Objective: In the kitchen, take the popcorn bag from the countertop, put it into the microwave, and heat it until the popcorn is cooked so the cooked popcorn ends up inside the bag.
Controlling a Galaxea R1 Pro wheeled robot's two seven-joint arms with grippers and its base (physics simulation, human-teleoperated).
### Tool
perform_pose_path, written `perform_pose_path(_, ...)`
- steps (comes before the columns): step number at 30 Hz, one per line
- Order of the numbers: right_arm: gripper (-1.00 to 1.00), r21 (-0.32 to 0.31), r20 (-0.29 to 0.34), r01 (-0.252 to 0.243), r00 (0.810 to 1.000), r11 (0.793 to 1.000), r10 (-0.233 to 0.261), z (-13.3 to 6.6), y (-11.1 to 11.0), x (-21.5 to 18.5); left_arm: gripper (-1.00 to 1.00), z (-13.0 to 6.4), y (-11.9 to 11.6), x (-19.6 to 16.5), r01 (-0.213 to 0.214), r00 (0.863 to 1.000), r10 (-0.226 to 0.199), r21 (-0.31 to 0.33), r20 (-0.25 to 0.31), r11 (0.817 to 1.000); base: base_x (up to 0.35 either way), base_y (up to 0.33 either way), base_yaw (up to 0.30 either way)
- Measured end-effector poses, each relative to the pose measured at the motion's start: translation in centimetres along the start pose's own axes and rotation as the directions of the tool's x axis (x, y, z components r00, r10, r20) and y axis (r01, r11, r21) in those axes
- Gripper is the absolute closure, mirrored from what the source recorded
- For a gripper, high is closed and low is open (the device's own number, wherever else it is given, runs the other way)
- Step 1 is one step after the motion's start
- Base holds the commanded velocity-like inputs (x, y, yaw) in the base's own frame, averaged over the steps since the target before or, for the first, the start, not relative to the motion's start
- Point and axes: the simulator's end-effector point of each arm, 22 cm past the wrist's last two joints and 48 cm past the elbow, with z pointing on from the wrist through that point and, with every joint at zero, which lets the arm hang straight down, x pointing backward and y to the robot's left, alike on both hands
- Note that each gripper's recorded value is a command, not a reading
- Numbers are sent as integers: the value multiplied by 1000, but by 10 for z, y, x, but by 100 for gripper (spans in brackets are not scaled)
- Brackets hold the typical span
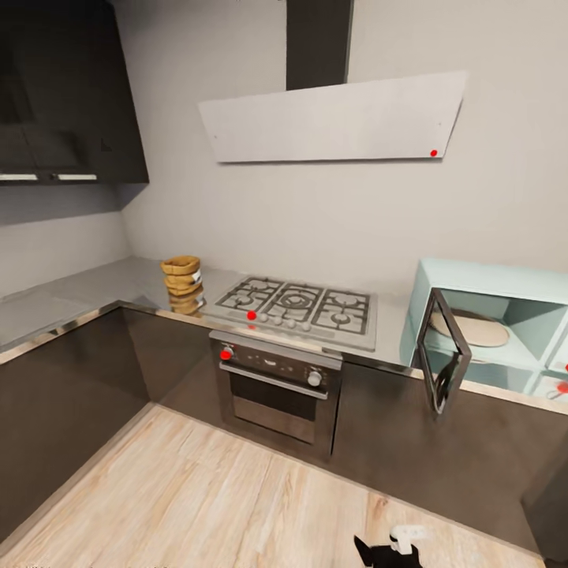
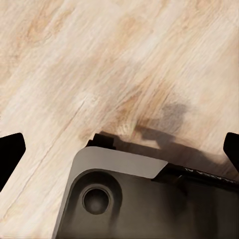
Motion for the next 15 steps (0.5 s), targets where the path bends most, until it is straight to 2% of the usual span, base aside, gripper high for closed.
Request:
perform_pose_path(3,-100,-9,-10,8,1000,1000,-8,-3,6,3,-100,-4,1,-1,8,1000,-8,-3,0,1000,37,0,21)
perform_pose_path(8,-100,-13,-18,11,1000,1000,-11,-9,9,4,-100,-10,2,-3,11,1000,-11,-4,0,1000,149,0,4)
perform_pose_path(15,-100,-13,-20,11,1000,1000,-11,-16,12,0,-100,-19,1,-4,11,1000,-11,-4,0,1000,15,0,0)
